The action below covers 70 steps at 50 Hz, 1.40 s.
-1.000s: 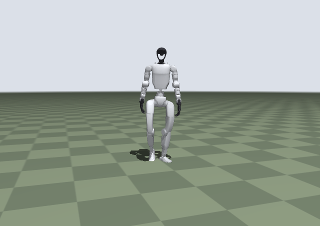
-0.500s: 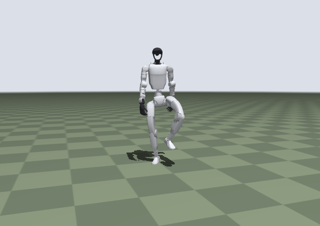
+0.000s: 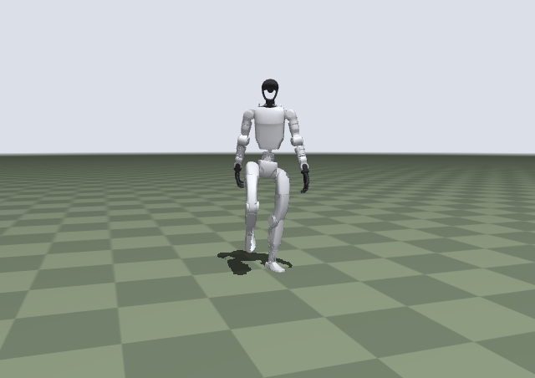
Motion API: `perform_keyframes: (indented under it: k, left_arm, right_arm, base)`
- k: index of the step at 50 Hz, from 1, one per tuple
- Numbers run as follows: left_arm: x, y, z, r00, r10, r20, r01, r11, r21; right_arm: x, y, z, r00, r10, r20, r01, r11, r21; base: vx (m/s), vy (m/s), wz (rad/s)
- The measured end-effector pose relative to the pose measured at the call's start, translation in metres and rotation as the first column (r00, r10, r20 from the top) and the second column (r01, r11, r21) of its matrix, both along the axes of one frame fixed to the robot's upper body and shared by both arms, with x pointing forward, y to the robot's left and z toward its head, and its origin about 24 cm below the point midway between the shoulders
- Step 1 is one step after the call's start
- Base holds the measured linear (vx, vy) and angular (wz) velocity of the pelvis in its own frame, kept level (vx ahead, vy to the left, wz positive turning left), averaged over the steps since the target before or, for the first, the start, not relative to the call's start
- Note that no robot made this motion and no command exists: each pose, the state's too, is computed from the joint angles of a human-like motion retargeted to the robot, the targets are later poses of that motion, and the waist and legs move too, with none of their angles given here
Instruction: In place motions
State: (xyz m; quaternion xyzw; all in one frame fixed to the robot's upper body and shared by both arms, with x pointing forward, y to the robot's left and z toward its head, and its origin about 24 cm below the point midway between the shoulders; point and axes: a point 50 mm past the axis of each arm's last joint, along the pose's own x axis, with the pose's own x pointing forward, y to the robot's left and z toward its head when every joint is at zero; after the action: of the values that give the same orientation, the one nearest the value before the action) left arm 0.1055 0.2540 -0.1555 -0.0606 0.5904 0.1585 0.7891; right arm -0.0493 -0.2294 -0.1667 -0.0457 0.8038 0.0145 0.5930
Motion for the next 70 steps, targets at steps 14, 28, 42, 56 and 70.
perform_keyframes:
  k: [14,28,42,56,70]
  left_arm:
    - [-0.073,-0.049,-0.021,0.978,0.029,-0.207,-0.049,0.994,-0.096]
    - [-0.185,-0.081,-0.015,0.861,0.047,-0.507,-0.168,0.966,-0.196]
    - [-0.149,-0.041,-0.017,0.800,-0.408,-0.440,0.296,0.907,-0.301]
    - [-0.174,-0.068,-0.015,0.866,-0.089,-0.493,-0.083,0.945,-0.316]
    - [-0.148,-0.054,-0.019,0.885,-0.191,-0.425,0.080,0.961,-0.266]
  right_arm:
    - [0.044,0.016,-0.010,0.977,0.072,0.202,-0.084,0.995,0.053]
    - [0.090,0.026,-0.009,0.934,0.126,0.335,-0.177,0.976,0.124]
    - [0.059,0.011,-0.008,0.969,0.163,0.186,-0.184,0.978,0.100]
    - [0.012,0.006,-0.003,0.965,0.261,-0.024,-0.258,0.961,0.097]
    - [0.043,0.012,-0.008,0.943,0.319,0.090,-0.327,0.940,0.097]
  base:
    - [0.05,0.03,-0.53]
    - [0.07,-0.07,-0.11]
    - [-0.02,0.00,0.17]
    - [-0.01,-0.01,0.21]
    - [-0.01,0.00,-0.05]
